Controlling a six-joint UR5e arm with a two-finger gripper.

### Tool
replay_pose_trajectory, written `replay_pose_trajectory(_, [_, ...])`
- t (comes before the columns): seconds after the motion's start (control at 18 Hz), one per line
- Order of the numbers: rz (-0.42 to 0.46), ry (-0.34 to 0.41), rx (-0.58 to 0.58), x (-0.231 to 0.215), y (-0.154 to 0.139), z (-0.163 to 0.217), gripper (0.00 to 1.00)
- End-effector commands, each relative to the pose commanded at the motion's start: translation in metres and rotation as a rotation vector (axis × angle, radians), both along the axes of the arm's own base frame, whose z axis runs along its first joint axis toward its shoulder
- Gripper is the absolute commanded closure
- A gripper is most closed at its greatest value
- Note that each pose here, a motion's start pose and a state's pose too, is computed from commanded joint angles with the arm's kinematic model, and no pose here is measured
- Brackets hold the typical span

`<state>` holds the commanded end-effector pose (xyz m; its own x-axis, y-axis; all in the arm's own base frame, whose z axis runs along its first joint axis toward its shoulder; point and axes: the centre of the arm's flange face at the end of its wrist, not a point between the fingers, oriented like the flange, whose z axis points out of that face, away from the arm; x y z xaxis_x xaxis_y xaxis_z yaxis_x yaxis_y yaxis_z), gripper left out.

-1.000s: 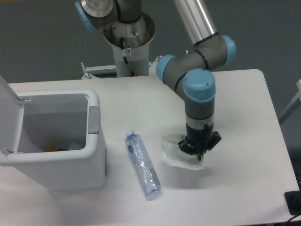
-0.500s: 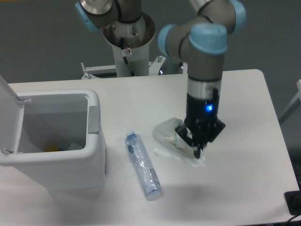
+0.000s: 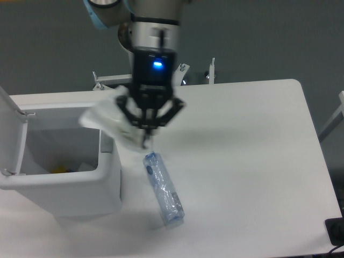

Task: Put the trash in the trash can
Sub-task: 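Lift the bag, carry it over the white bin, open gripper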

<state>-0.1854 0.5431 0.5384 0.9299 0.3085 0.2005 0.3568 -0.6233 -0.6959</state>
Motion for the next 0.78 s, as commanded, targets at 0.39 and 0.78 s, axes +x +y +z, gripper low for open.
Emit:
replay_pose_trajectory(0.39, [-0.163,0.017,-0.061,0.054,0.026,-0.038,0.21])
replay_pose_trajectory(0.78, [-0.158,0.049,-0.023,0.057,0.015,-0.01,0.0])
